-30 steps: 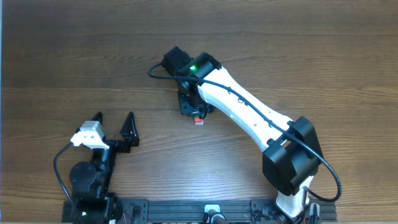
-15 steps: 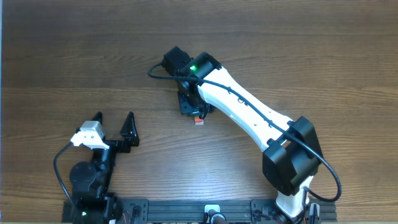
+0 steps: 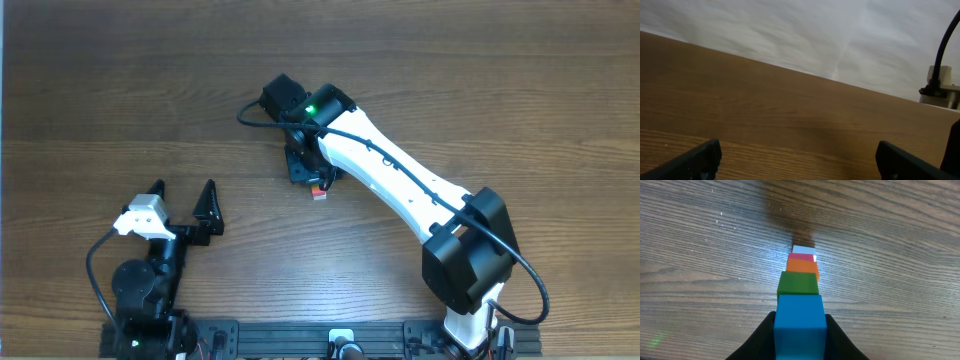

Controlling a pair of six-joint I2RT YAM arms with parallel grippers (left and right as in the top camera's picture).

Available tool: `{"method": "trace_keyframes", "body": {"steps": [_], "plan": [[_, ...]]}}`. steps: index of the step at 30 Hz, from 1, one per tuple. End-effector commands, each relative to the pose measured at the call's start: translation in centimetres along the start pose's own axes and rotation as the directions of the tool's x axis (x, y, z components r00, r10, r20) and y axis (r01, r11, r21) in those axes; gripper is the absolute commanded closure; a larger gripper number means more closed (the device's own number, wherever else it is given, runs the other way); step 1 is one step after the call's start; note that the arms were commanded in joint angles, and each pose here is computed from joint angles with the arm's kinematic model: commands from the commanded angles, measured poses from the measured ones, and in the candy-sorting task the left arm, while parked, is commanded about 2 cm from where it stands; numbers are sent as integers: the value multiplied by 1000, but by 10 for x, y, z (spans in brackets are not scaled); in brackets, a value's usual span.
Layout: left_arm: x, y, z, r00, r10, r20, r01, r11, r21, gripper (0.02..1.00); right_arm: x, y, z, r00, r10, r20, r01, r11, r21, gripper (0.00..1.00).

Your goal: Stack Cubes

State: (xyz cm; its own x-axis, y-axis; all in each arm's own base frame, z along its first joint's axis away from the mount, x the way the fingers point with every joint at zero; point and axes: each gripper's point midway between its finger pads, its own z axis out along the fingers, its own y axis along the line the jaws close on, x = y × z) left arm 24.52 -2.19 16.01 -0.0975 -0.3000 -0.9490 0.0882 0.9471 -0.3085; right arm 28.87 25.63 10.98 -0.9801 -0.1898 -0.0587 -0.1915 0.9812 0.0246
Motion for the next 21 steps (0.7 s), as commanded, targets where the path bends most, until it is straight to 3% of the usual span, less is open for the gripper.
{"method": "trace_keyframes", "body": {"steps": [1,21], "plan": [[2,-1,0,1000,14,-4,-14,1000,9,18,1,1,0,1000,-8,-1,8,1000,-6,875],[2,-1,0,1000,14,-4,-14,1000,9,18,3,-1,-6,1000,-12,-1,12,1000,-10,879]]}}
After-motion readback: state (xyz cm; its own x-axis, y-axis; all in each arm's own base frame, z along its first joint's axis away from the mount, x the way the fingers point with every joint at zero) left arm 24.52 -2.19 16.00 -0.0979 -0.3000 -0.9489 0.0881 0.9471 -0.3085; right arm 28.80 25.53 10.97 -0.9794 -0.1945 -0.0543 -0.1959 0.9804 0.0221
